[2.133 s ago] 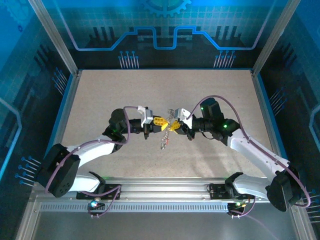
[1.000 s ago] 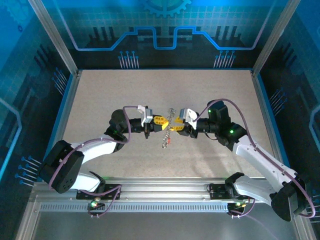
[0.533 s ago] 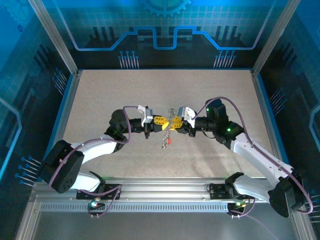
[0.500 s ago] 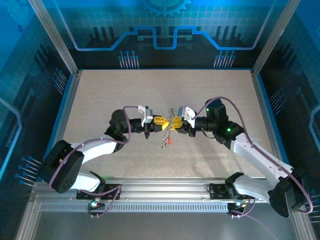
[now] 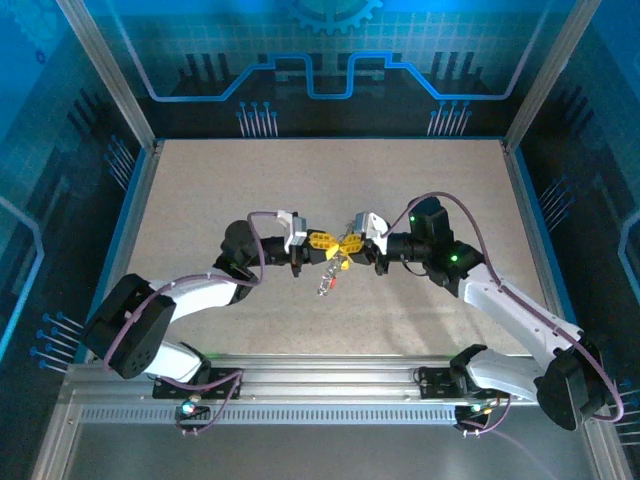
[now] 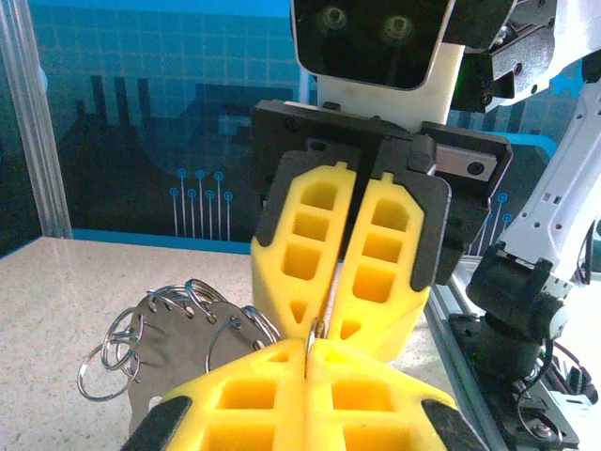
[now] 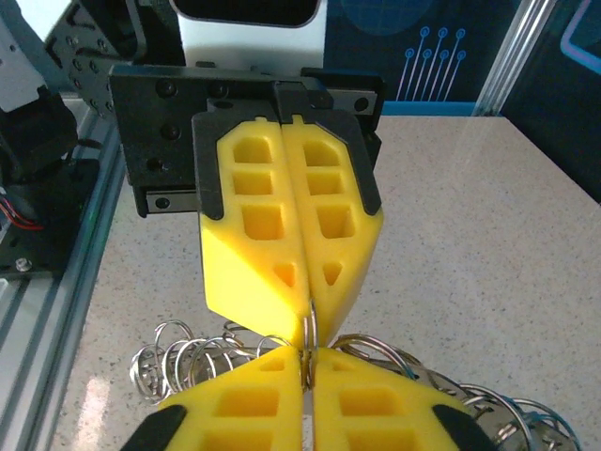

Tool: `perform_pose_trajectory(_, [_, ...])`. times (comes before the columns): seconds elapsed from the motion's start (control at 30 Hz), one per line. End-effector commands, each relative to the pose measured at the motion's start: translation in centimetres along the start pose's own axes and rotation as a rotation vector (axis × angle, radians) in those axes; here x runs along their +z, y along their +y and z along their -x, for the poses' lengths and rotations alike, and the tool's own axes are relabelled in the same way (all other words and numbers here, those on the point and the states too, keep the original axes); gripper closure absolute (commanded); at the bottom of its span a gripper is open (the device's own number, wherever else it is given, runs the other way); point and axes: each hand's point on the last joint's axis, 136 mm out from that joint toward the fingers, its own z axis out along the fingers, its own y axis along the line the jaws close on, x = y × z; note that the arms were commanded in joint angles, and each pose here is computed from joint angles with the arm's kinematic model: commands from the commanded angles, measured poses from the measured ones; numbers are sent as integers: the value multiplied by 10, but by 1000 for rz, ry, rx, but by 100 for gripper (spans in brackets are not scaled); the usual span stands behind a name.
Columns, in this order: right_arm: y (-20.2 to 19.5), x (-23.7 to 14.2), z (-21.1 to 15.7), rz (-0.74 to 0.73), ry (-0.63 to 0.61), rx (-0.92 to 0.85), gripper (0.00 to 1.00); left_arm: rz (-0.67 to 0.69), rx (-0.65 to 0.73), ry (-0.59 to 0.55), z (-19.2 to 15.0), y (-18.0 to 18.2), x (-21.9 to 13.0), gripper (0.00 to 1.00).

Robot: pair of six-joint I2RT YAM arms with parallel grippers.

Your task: Put the keys on the keyring

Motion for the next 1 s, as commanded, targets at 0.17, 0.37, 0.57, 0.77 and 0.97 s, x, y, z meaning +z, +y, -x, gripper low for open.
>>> perform_pose_trajectory(0.17, [0,0,-6,-13,65,-33,100,1,35,18,1,-7,0,88])
perform_pose_trajectory(0.37, [0,-10,-13,-15,192,-80,100,23,-12,182,-13,-8,-6,72])
perform_pose_trajectory(0.57, [4,-10,-16,9,238,-105,100,-10,-68,372,-24,-13,-10,70])
perform_pose_trajectory(0.77, [9,-4,-20,41,284,-134,100,-21,-57,408,-26,-14,-8,69])
perform_pose_trajectory(0.97, [13,-3,-14,60,255,-132,100,-41,-53,434,-31,-16,-5,69])
